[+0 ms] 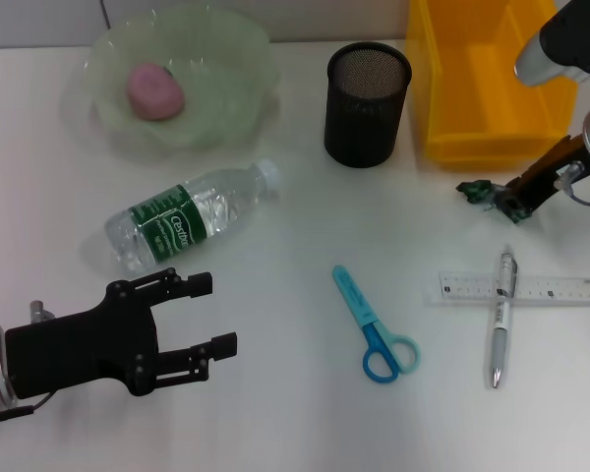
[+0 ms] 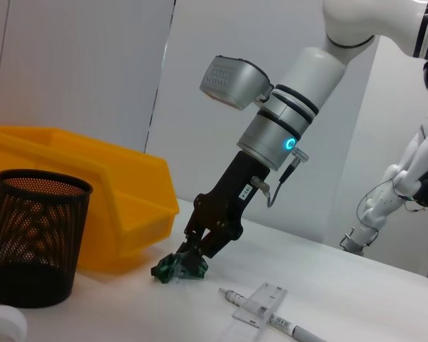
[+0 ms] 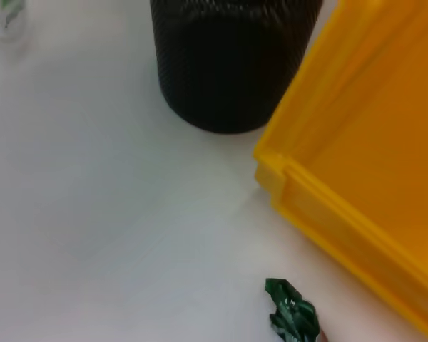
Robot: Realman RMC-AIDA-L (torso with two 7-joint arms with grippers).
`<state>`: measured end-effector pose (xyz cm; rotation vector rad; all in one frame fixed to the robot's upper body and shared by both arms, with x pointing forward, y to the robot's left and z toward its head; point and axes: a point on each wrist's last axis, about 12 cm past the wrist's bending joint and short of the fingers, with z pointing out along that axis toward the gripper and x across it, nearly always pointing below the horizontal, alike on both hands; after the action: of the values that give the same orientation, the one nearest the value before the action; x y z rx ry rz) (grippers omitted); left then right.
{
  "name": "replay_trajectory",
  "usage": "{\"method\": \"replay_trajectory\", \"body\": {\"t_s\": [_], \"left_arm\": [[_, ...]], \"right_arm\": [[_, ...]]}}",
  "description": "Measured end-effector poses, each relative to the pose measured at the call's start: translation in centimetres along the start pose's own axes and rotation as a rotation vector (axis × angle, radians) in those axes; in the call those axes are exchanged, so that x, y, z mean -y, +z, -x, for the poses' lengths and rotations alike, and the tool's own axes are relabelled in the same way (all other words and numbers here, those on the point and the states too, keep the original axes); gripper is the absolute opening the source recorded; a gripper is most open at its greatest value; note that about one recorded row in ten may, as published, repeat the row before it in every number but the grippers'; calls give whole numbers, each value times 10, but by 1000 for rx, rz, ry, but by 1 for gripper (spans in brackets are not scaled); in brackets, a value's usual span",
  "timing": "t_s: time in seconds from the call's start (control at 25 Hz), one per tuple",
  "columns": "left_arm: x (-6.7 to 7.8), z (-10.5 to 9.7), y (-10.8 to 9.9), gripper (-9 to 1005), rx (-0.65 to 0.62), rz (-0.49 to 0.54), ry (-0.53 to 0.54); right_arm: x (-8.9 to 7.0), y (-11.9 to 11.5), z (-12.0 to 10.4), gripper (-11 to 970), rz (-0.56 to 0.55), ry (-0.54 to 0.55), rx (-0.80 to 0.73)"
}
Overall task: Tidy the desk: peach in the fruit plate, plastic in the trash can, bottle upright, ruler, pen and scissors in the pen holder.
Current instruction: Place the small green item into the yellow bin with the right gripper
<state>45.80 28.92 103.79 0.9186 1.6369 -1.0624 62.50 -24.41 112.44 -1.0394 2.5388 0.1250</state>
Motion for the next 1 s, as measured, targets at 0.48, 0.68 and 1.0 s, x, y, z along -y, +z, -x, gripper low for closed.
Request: {"method": "replay_trajectory", "body": {"t_s": [0.48,0.68,1.0], "left_arm": [[0,0,0,800,0,2,0],[0,0,0,801,0,1,0],[0,0,0,801,2,-1,0]], "right_arm": [[-2,-92,8,113,62,39,216],[18,-111,8,76,-30,123,351],[36,-65,28,79,-66,214,406]]}}
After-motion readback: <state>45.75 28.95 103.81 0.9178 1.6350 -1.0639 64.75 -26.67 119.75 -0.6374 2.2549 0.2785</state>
